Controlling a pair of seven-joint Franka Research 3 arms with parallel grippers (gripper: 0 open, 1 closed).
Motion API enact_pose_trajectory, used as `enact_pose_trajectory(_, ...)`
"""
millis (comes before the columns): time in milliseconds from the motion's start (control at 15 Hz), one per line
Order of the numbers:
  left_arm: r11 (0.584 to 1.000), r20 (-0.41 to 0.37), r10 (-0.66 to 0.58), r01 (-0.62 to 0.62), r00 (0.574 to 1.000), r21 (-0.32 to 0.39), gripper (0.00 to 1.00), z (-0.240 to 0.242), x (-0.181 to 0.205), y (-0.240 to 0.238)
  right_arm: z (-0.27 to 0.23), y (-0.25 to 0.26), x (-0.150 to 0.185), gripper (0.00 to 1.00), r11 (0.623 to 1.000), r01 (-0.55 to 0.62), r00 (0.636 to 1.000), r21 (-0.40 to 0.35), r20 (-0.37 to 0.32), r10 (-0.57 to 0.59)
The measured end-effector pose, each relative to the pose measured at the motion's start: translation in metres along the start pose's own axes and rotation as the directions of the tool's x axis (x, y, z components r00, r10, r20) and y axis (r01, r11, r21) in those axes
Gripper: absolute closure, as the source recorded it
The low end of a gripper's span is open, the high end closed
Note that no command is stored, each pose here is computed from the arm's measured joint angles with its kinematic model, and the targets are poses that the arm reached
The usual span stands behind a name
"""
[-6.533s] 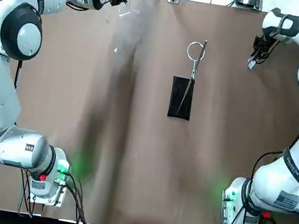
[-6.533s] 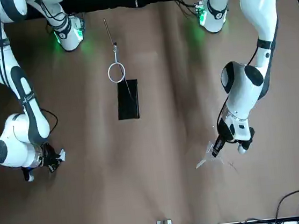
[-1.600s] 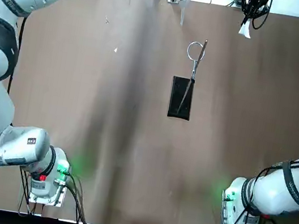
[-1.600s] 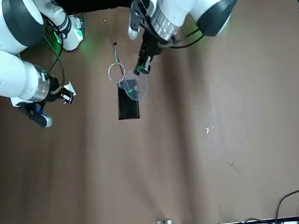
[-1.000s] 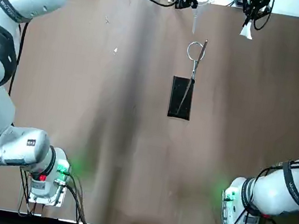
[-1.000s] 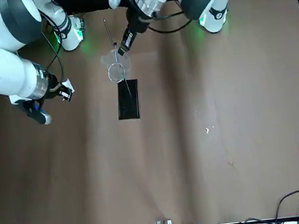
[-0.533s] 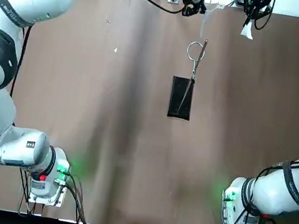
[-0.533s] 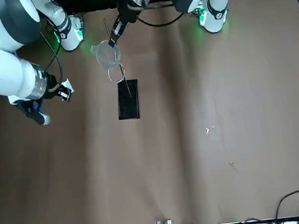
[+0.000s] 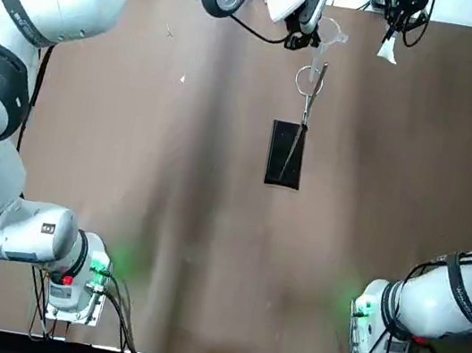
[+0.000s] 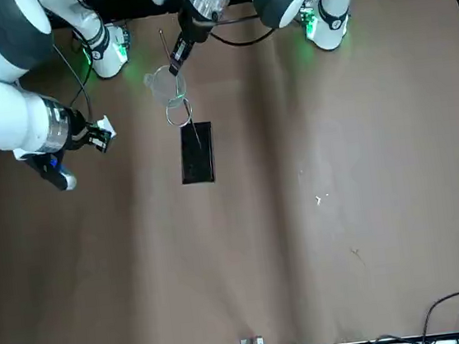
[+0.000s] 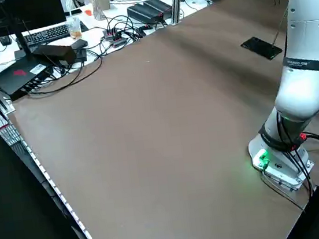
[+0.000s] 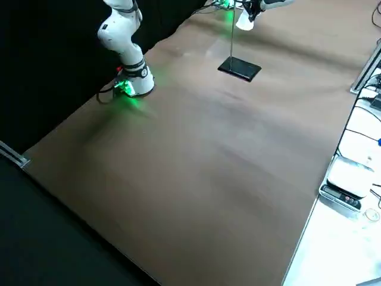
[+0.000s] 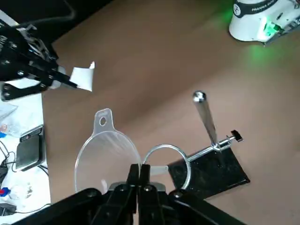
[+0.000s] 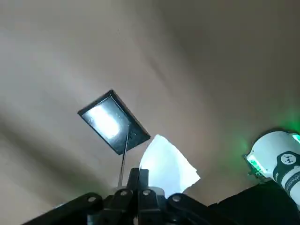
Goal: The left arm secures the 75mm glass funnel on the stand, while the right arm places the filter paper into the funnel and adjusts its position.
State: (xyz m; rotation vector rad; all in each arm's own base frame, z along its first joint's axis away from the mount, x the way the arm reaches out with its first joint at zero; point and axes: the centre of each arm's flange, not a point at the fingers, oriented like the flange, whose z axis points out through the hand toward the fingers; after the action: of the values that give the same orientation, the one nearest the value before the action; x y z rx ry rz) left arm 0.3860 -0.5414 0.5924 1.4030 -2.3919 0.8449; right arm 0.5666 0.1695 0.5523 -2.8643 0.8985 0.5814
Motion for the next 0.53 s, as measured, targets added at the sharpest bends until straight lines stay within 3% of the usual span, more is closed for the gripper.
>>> enact_pose_trajectory(533,0.999,0.027,0.018,-0.017,0.999,-0.047,0.97,0.026,-0.004,0.020,0.001,-0.002,-0.003,0.99,1.000,0.006,1.000,0.010,0.019,-0.006)
